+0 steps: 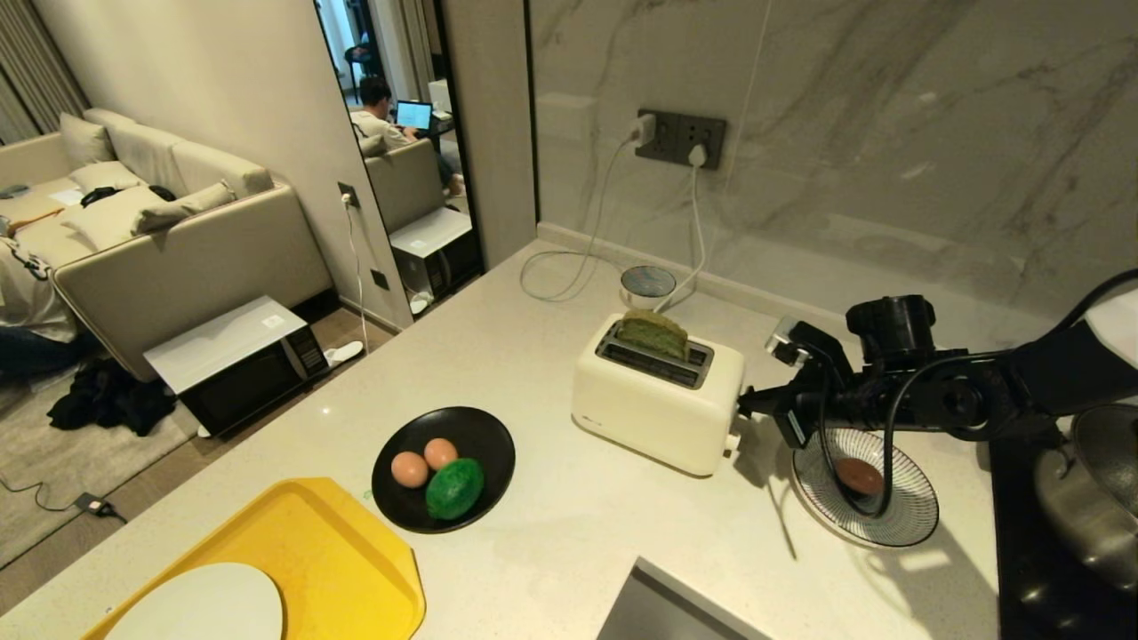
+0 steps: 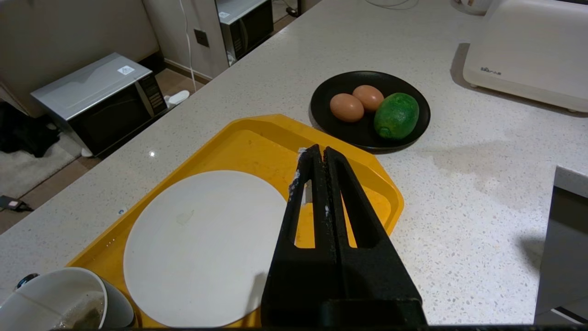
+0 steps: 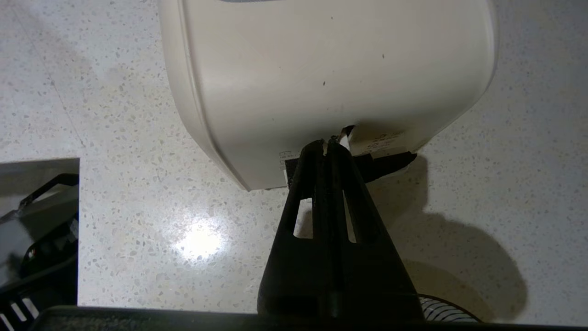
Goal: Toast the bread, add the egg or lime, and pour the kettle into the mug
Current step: Use a bread toaster
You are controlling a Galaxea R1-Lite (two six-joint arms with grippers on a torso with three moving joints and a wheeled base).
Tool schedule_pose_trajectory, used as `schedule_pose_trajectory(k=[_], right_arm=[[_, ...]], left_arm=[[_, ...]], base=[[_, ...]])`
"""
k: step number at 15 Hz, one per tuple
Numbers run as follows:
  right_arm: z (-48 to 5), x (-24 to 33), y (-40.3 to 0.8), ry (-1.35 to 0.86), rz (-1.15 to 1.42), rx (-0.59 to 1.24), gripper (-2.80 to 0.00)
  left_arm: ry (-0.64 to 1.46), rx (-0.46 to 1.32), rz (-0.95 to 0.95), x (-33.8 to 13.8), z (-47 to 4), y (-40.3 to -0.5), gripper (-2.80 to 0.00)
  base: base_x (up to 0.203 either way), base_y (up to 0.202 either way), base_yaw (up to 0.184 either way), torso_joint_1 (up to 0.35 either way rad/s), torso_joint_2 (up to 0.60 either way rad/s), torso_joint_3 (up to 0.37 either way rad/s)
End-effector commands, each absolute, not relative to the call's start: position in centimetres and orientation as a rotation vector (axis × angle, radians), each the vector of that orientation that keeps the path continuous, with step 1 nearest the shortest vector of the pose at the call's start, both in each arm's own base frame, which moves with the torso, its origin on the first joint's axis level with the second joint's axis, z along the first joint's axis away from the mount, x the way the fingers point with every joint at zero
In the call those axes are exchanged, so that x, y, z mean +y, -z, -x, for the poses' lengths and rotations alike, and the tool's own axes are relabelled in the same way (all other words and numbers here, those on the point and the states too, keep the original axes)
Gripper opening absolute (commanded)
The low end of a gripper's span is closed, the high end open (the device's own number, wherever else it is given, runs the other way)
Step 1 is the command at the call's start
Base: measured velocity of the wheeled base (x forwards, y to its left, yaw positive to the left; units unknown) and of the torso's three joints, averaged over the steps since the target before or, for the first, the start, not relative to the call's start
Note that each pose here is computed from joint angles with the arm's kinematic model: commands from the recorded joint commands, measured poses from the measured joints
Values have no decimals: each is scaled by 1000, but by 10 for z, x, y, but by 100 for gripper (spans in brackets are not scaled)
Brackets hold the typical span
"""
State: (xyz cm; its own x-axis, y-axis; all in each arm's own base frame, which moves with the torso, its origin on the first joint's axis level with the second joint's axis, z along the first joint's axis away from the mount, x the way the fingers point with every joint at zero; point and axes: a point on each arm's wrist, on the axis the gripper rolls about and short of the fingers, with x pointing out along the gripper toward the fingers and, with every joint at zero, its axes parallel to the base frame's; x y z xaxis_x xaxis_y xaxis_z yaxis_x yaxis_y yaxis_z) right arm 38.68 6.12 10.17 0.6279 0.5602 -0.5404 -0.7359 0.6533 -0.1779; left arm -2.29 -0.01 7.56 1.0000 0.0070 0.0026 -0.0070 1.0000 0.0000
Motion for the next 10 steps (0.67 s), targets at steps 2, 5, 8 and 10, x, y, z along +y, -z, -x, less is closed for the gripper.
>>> schedule_pose_trajectory(k=[2, 5, 8, 10], right_arm=[[-390, 62, -87, -760, 407, 510, -280], [-395, 62, -80, -756, 407, 526, -280], [-399, 62, -76, -736, 415, 543, -280], [-400, 62, -76, -736, 415, 544, -280]], left_arm=[[-8, -3, 0, 0, 23, -76, -280], [-8, -3, 1, 0, 23, -76, -280], [-8, -3, 1, 0, 23, -76, -280], [-8, -3, 0, 0, 23, -76, -280]], base=[[0, 0, 0, 0, 0, 0], [0, 0, 0, 0, 0, 0], [0, 0, 0, 0, 0, 0], [0, 0, 0, 0, 0, 0]])
